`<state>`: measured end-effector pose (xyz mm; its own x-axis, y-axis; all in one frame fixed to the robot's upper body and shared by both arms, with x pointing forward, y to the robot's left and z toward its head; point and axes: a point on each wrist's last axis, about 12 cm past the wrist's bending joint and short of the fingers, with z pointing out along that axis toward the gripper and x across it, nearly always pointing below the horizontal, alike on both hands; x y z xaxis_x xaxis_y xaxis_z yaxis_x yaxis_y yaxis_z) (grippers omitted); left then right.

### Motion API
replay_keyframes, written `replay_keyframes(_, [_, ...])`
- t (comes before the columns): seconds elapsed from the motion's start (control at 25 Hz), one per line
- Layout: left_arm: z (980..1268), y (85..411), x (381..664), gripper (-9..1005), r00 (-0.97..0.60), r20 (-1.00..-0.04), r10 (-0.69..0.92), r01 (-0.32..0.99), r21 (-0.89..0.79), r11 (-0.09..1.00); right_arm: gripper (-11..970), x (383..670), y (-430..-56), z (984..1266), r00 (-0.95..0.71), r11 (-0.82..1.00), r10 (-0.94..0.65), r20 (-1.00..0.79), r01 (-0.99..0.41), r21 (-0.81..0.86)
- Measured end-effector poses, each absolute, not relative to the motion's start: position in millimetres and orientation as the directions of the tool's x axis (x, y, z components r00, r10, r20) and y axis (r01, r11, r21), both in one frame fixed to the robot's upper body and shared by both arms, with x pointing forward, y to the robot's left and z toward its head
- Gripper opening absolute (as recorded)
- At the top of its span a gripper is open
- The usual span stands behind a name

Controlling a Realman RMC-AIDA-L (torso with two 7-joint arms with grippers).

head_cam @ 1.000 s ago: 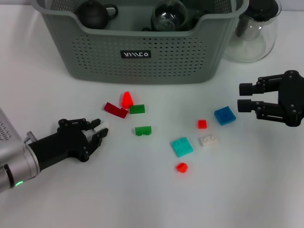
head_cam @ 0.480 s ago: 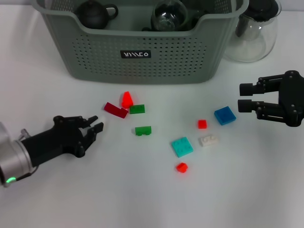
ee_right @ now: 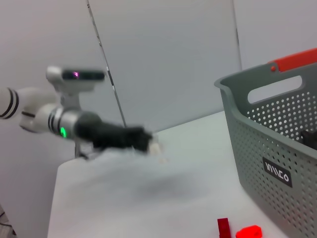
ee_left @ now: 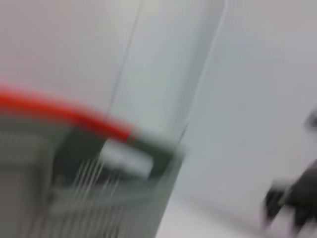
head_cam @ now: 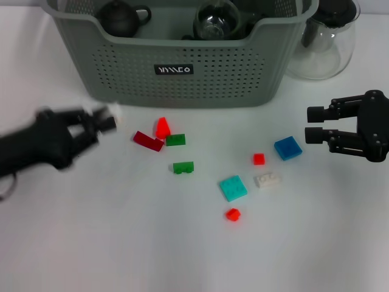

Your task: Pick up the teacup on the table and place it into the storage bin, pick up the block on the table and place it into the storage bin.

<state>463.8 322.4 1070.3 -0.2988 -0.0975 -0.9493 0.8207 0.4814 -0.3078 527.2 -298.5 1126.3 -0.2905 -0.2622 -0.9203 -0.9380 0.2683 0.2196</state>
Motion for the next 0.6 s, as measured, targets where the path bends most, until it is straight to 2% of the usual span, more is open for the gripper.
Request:
replay_keyframes(0.12, [1105.4,330.2,476.8,178,-0.274,-0.942,-0.196,0.853,-0.332,0.403,413,527.2,-298.4,1126.3,-0.29,0.268,-0.262,-0.92,-0.938,0.219])
replay_keyframes(0.28, [1159.0,330.3,518.8,189,-0.292,-0.925,-0.242,0.865,-0.363,0.346,414,527.8,-298.2,1126.9,-0.286,0.267,-0.264,-0.921,-0.939,0.216])
replay_keyframes(0.48, [1224.2,302.0,592.5,203,-0.389,-0.912,-0.129,0.835,-0.409,0.368,414,528.4,-297.3,1127.4,-0.285,0.265,-0.264,-0.922,-0.94,0.214])
replay_keyframes(0.6, [1242.7,267.7,628.6,212,-0.458,-0.889,-0.002,0.802,-0.414,0.431,414,528.7,-296.7,1127.6,-0.283,0.263,-0.264,-0.922,-0.941,0.213])
